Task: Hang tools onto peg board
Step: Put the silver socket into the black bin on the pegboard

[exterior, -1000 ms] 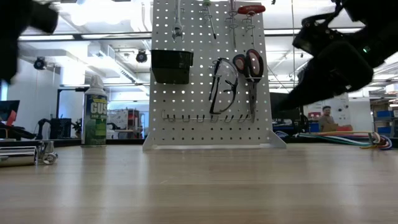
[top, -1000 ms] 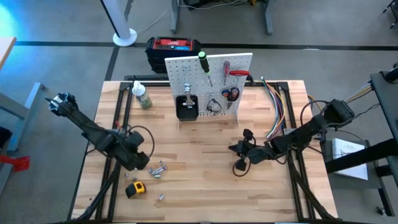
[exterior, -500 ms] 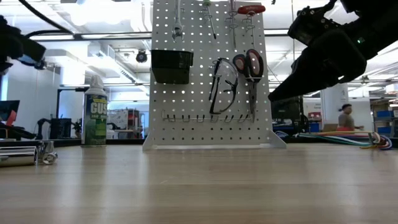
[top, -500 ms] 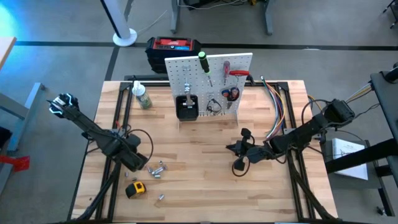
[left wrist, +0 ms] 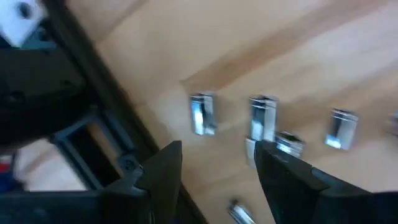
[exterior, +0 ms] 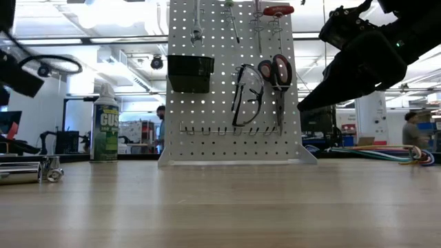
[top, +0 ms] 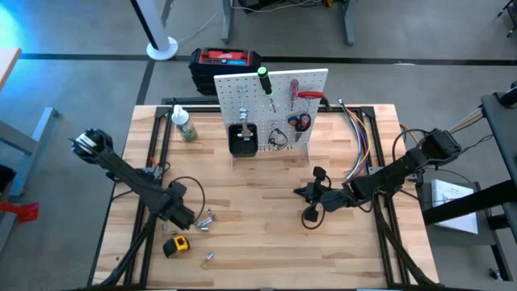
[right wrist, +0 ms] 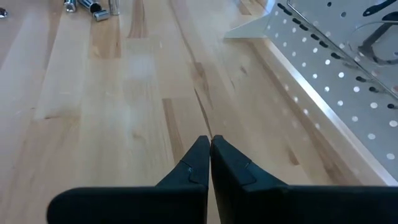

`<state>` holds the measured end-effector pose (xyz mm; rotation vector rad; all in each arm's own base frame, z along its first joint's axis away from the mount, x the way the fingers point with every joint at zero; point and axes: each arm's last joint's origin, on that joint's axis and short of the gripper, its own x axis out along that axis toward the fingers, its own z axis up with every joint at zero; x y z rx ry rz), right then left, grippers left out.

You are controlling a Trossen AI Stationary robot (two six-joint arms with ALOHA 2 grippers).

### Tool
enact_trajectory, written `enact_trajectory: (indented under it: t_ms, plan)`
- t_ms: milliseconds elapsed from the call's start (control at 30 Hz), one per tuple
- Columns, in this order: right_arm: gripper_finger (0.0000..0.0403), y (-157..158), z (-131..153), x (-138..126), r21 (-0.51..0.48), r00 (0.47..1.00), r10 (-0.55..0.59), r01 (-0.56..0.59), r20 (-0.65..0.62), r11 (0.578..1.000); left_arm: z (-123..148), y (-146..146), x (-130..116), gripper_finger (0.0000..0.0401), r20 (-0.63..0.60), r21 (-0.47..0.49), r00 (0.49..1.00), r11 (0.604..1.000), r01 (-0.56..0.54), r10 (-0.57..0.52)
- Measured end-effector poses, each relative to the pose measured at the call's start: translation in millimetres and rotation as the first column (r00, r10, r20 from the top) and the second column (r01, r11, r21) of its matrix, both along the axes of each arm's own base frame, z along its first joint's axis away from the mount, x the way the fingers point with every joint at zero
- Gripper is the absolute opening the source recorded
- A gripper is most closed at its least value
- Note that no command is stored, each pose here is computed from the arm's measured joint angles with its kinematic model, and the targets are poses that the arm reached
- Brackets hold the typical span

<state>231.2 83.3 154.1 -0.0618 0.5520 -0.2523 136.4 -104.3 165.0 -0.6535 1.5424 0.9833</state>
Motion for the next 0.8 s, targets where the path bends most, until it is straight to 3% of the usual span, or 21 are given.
enact_trajectory:
  t_ms: [300, 500, 800]
  plan:
    - [0.0000, 0, 0, 0, 0.001, 1.000, 0.001, -0.001, -0.001, 1.000, -28, -5, 7, 0.0189, -0.145, 0.094, 0.989, 0.995, 0.044, -0.030]
    - [0.0000, 0, 0, 0, 0.011, 1.000, -0.006, 0.006, 0.001, 1.000, -41, -7, 12, 0.0189, -0.145, 0.127, 0.984, 0.985, 0.120, -0.101]
    - [0.0000, 2, -1, 0, 0.051, 0.999, 0.032, -0.032, -0.011, 0.998, -43, -9, 14, 0.0182, -0.148, 0.132, 0.987, 0.987, 0.087, -0.067]
